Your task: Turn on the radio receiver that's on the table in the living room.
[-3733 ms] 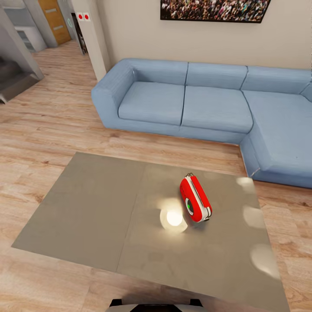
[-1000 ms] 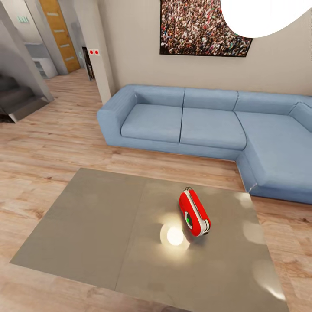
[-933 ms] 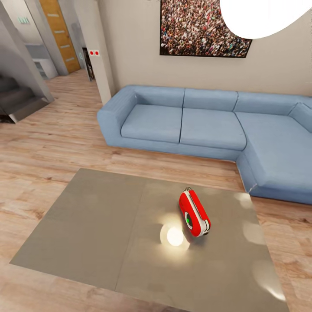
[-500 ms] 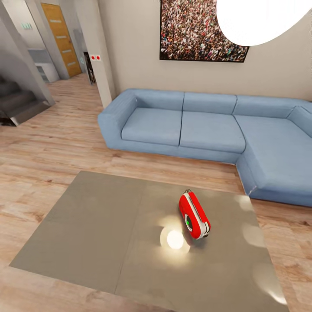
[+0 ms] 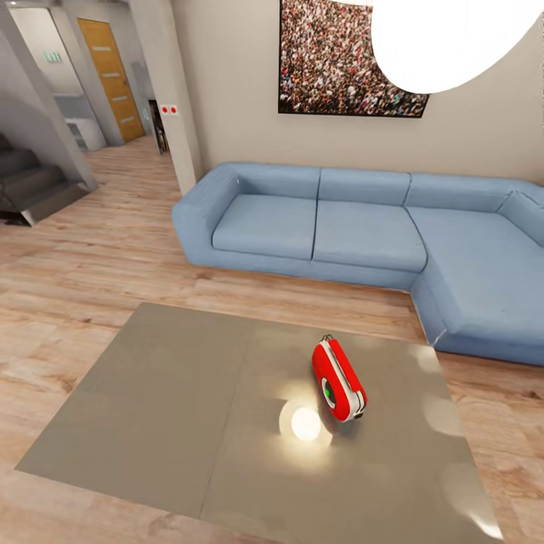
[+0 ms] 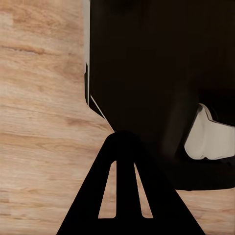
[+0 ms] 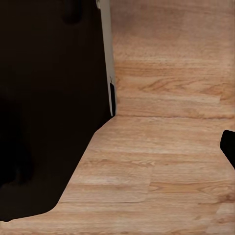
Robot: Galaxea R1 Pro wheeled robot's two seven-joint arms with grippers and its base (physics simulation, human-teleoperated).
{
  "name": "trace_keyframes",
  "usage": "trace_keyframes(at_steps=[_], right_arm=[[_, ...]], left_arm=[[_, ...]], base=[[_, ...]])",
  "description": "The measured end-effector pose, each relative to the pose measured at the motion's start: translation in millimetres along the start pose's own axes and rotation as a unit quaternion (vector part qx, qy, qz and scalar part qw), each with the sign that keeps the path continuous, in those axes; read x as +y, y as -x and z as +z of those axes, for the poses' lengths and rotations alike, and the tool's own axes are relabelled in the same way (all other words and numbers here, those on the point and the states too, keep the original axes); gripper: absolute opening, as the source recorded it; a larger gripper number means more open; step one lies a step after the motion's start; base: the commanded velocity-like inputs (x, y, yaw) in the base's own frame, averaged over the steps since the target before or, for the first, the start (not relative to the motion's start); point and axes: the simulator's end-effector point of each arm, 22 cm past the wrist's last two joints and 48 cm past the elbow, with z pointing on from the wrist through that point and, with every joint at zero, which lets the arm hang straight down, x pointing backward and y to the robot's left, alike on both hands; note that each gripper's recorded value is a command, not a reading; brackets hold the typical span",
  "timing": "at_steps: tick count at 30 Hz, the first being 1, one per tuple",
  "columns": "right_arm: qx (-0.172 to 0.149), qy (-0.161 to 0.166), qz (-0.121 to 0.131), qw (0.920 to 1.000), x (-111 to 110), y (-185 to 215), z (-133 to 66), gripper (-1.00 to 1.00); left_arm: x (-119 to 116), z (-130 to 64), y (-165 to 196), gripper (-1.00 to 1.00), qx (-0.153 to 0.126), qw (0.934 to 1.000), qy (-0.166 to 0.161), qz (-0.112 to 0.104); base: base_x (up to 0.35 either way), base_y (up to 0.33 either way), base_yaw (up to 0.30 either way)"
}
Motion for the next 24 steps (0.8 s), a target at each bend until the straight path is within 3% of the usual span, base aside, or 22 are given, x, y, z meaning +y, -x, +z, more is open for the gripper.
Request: trace_keyframes(at_steps=[24], right_arm=[[-0.019,0.001,0.001,0.9998,1,15,-0.9,1.0]], left_arm=[[-1,-3.9,15,-1.0,-0.019,0.9998,-0.002,0.001]], base=[[0.0,0.0,0.0]])
